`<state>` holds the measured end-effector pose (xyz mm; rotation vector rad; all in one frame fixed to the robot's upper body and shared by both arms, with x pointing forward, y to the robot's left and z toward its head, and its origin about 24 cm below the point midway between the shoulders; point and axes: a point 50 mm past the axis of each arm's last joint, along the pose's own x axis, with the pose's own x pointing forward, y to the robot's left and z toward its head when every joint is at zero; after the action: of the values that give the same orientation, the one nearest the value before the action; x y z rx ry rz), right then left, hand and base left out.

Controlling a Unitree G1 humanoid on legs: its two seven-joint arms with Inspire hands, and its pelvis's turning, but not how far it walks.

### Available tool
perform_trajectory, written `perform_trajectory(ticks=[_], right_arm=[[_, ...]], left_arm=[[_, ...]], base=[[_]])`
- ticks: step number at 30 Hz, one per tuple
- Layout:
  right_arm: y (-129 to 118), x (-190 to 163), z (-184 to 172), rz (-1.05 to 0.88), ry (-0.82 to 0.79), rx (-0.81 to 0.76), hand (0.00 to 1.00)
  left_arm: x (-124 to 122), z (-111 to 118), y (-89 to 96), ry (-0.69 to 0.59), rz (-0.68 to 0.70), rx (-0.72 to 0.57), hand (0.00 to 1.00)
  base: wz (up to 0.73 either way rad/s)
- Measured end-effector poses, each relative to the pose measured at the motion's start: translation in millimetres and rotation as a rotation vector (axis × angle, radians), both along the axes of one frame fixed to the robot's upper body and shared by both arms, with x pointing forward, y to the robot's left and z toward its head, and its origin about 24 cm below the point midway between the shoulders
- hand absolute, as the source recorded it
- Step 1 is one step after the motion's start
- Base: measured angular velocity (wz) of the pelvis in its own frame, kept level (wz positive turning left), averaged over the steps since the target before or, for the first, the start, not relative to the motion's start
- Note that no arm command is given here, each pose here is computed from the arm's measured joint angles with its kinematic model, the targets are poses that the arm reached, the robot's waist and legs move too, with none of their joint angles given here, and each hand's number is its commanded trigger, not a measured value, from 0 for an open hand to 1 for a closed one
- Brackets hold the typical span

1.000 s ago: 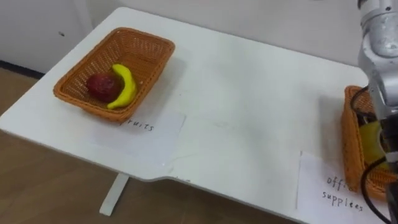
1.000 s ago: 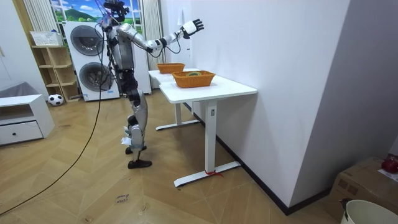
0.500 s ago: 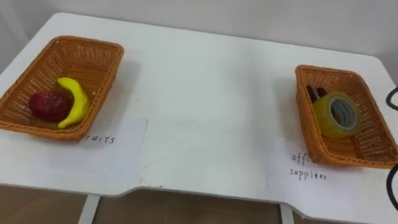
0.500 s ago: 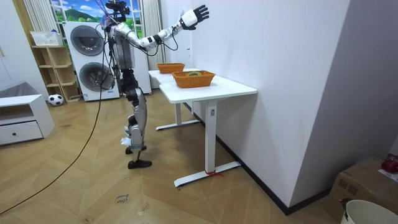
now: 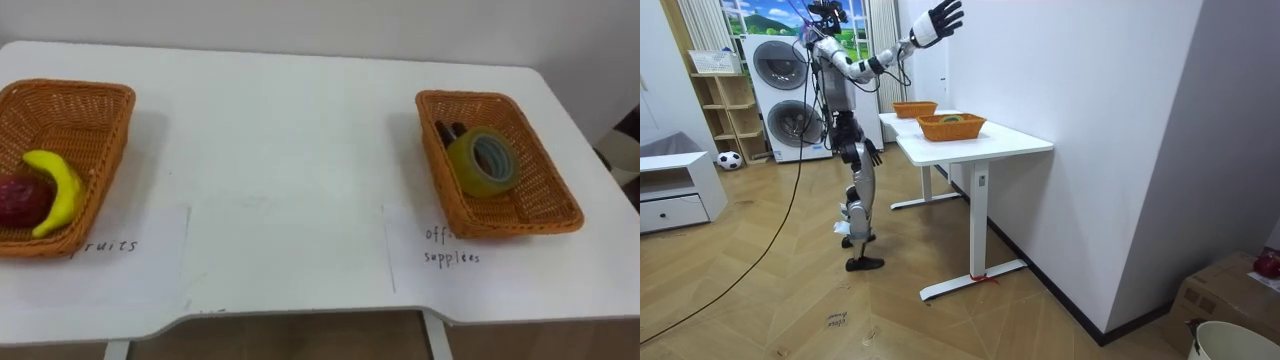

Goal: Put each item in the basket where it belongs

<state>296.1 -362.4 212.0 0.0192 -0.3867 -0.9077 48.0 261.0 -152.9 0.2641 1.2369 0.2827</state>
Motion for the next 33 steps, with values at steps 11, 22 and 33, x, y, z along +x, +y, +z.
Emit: perform_trajectory(ticks=[11,22,33], right_arm=[[-55.3,-59.0,-71.5,-0.316,0.122,0.261,0.00],[-71.7,-125.9,-142.8,-0.590,0.228,0.459,0.00],[-65.7,-169.0,-197.9,-0.734,0.266,0.697,0.00]], left_arm=[[-12.4,-0.5,2.8,0.009,0.082,-0.009,0.00],[-9.6,0.9,2.9,-0.015,0.093,-0.015,0.00],[-10.1,2.7,2.3,-0.032,0.095,-0.016,0.00]], base=[[-0.01],[-0.02],[-0.03]])
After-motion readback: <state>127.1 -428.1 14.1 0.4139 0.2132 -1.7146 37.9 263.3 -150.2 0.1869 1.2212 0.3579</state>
